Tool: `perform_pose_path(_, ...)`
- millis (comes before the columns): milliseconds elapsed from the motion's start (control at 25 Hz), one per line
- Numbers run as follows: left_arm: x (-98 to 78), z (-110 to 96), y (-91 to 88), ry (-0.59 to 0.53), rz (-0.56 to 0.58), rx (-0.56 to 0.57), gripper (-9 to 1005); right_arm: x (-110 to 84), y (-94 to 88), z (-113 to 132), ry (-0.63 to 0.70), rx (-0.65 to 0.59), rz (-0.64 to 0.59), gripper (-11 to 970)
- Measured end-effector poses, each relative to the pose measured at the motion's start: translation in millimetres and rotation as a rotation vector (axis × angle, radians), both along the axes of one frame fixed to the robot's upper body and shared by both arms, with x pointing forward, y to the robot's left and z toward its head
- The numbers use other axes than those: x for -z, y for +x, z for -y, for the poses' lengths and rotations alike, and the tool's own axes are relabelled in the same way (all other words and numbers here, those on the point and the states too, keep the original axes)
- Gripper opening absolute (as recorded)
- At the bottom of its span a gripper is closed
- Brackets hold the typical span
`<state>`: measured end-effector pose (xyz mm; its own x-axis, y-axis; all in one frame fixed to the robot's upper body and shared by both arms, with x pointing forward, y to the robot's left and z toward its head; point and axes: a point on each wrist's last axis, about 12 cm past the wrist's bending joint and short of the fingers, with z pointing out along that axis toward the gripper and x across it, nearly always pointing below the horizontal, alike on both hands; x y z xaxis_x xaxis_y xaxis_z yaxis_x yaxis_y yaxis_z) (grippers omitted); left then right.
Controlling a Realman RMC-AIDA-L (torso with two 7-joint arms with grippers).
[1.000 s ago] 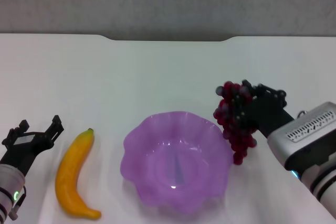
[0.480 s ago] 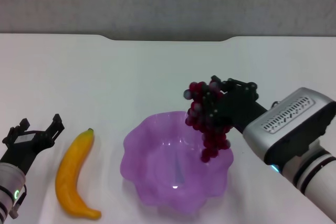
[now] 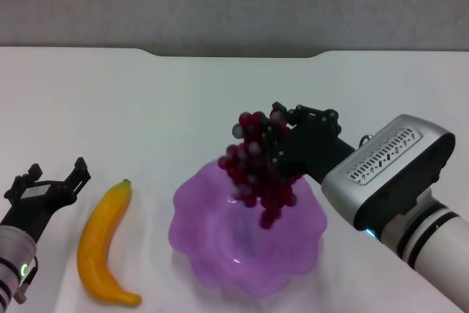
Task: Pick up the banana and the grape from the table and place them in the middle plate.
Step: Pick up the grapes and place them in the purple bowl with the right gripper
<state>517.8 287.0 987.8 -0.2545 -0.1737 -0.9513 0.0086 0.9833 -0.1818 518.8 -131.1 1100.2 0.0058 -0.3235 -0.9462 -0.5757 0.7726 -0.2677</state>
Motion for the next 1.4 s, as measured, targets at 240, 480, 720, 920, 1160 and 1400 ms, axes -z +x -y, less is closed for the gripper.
perform_pose_path(240, -0.8, 1, 0.7, -0.002, 0.006, 0.002, 883, 18.6, 2.7, -4, -0.037, -0.023, -0.07, 215)
perform_pose_path(480, -1.3, 2, 1.0, -0.005, 0.009, 0.001, 882, 31.0, 10.9, -11, -0.075, -0.065, -0.171, 216)
perform_pose_path(720, -0.8, 1, 0.2, -0.005, 0.007, -0.002, 883, 41.1, 9.0, -4, -0.093, -0.047, -0.202, 211)
perform_pose_path(920, -0.2, -1, -0.9, -0.006, 0.005, -0.007, 882, 45.0, 12.4, 6, -0.084, -0.009, -0.233, 208)
perform_pose_path(1160, -0.8, 1, 0.4, -0.005, 0.008, -0.003, 882, 51.7, 19.3, 16, -0.091, 0.023, -0.29, 207)
perform_pose_path(1400, -0.7, 1, 0.3, -0.006, 0.006, -0.003, 883, 53.4, 21.2, 17, -0.105, 0.023, -0.291, 326)
